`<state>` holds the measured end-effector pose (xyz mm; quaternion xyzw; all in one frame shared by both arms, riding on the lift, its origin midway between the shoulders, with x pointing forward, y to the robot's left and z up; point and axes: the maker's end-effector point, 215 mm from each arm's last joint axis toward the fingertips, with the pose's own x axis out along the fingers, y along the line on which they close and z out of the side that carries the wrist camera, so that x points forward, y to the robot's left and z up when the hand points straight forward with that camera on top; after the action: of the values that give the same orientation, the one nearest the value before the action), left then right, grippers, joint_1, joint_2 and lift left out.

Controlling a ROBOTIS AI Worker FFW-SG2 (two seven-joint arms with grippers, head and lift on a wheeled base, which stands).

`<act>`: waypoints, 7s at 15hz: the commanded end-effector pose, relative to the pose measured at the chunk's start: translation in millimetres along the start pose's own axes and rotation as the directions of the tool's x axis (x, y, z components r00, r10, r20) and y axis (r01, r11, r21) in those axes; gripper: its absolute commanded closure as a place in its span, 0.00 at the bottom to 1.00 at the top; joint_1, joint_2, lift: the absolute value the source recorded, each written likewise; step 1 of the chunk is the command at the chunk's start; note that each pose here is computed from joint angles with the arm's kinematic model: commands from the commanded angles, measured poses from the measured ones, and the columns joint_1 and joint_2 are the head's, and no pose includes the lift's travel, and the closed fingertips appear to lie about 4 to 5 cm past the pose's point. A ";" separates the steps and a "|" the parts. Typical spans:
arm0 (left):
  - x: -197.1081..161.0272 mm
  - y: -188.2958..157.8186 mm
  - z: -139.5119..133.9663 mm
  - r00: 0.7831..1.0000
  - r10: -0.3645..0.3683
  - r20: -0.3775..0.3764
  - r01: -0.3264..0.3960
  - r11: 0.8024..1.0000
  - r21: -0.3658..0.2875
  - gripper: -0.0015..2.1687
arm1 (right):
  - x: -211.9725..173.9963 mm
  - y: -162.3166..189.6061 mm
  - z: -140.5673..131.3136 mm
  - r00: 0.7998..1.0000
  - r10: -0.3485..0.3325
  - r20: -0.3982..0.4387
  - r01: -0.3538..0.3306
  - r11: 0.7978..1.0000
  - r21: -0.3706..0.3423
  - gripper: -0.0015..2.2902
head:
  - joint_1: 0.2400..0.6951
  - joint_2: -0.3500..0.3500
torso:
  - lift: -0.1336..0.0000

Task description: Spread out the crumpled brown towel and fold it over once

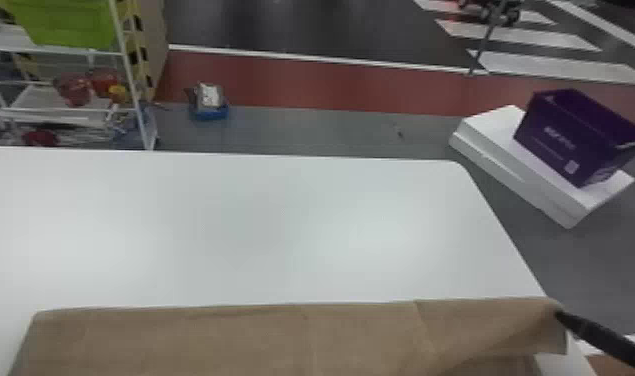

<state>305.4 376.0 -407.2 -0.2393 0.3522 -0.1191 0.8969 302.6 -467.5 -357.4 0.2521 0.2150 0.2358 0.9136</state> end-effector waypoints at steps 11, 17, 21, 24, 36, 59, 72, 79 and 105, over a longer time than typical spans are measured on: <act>33.7 -80.8 -45.4 0.968 -0.242 -0.071 0.236 0.968 -0.078 0.87 | 8.6 6.9 -5.5 1.000 0.020 -0.009 -0.020 1.000 0.014 0.54 | 1.00 0.05 | 0.08; 55.1 -69.4 -57.3 0.983 -0.133 -0.123 0.135 0.991 0.001 0.87 | 16.4 10.7 -5.5 0.999 0.037 -0.011 -0.037 0.999 0.013 0.54 | 1.00 0.02 | 0.08; 63.0 -52.9 -59.5 0.990 -0.033 -0.135 0.043 0.997 0.071 0.87 | 28.1 16.5 -7.7 0.998 0.062 -0.016 -0.062 0.997 0.035 0.54 | 1.00 0.06 | 0.08; 65.4 -42.3 -58.2 0.992 0.024 -0.126 -0.008 0.992 0.127 0.87 | 34.7 24.8 -0.1 0.997 0.078 -0.013 -0.077 0.996 0.032 0.54 | 1.00 0.11 | 0.08; 54.6 -13.3 -36.5 0.991 0.116 -0.071 -0.100 0.975 0.197 0.87 | 65.7 70.2 2.5 0.985 0.166 -0.035 -0.164 0.984 0.072 0.54 | 1.00 0.33 | 0.08; 43.5 -33.4 -38.1 0.996 0.026 -0.080 -0.017 0.994 0.111 0.87 | 30.6 -19.5 -35.0 0.966 -0.172 -0.193 0.132 0.970 -0.202 0.14 | 1.00 0.14 | 0.08; 42.5 -27.7 -36.3 0.996 0.030 -0.080 -0.021 0.994 0.109 0.87 | 46.5 -8.0 -63.6 0.948 -0.118 -0.297 0.039 0.965 -0.260 0.33 | 1.00 0.22 | 0.08; 48.4 -26.9 -33.4 0.996 0.034 -0.080 -0.025 0.994 0.110 0.87 | 35.7 29.5 -50.0 0.959 0.076 -0.273 -0.071 0.997 0.030 0.63 | 1.00 0.25 | 0.08; 70.0 -17.7 -31.7 0.994 0.054 -0.097 -0.043 0.993 0.108 0.87 | 12.1 -0.7 -17.8 0.970 0.191 -0.149 -0.082 0.838 0.539 0.63 | 1.00 0.10 | 0.08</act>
<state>331.5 322.1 -458.4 -0.1765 0.3961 -0.1275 0.8920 304.6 -463.9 -386.7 0.4604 0.3508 0.2448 0.7778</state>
